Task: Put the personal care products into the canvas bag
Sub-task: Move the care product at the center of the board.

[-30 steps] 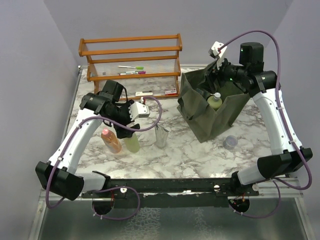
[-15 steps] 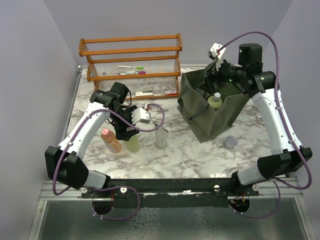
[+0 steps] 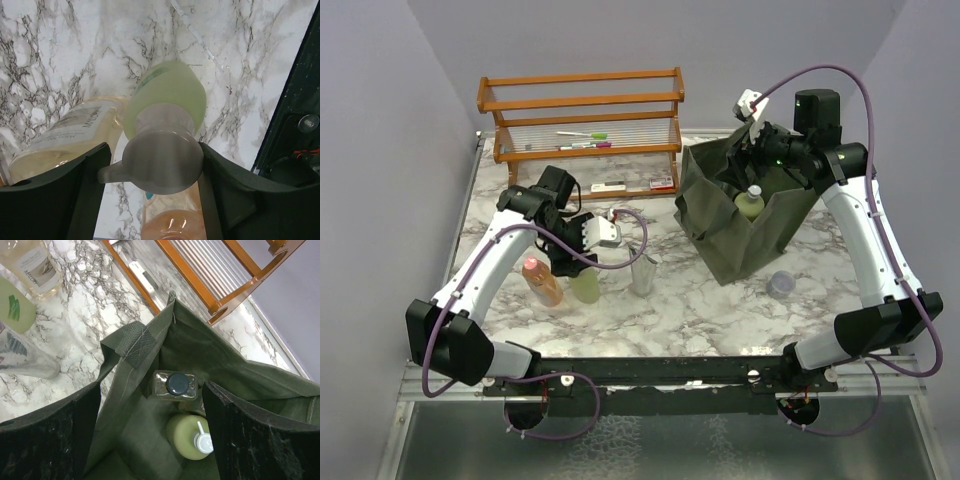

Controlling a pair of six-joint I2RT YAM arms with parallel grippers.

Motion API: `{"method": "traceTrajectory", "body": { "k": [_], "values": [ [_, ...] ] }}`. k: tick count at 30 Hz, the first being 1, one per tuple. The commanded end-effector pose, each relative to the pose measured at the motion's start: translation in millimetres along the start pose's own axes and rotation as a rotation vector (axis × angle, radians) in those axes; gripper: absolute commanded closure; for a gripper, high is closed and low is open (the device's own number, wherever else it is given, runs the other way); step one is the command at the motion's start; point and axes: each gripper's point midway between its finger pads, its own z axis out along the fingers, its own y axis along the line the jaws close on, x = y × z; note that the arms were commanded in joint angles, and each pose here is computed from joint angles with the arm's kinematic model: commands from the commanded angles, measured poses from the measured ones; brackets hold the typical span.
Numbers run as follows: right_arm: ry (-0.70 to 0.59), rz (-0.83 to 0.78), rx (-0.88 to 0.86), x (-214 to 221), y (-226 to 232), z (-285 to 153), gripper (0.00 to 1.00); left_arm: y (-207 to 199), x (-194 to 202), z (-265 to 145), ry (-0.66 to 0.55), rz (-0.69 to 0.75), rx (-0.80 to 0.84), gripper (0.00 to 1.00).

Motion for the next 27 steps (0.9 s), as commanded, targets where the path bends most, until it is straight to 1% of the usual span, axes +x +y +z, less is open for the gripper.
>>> {"method": "traceTrajectory", "body": {
  "k": [1,4,7,11,15,18,22,27],
  "values": [
    [-0.001,-0.013,0.004,-2,-2,2,0.18,0,-20,3,-0.112,0.027,-0.010,0.39],
    [-0.002,-0.013,0.004,-2,-1,1,0.18,3,-25,6,-0.130,0.007,-0.012,0.47],
    [-0.002,-0.013,0.005,-1,0,1,0.18,5,-37,9,-0.182,-0.028,-0.016,0.54],
    [-0.001,-0.012,0.004,-1,0,1,0.18,9,-51,15,-0.231,-0.069,-0.026,0.62],
    [-0.003,-0.015,0.003,-1,1,0,0.18,12,-63,11,-0.263,-0.070,-0.044,0.69],
    [0.000,-0.014,0.002,1,1,1,0.18,17,-74,6,-0.312,-0.067,-0.068,0.74],
    [0.000,-0.016,0.002,2,2,0,0.18,18,-84,2,-0.354,-0.069,-0.070,0.77],
    [-0.002,-0.020,0.006,1,2,-1,0.18,42,-96,-3,-0.398,-0.116,-0.170,0.83]
  ]
}}
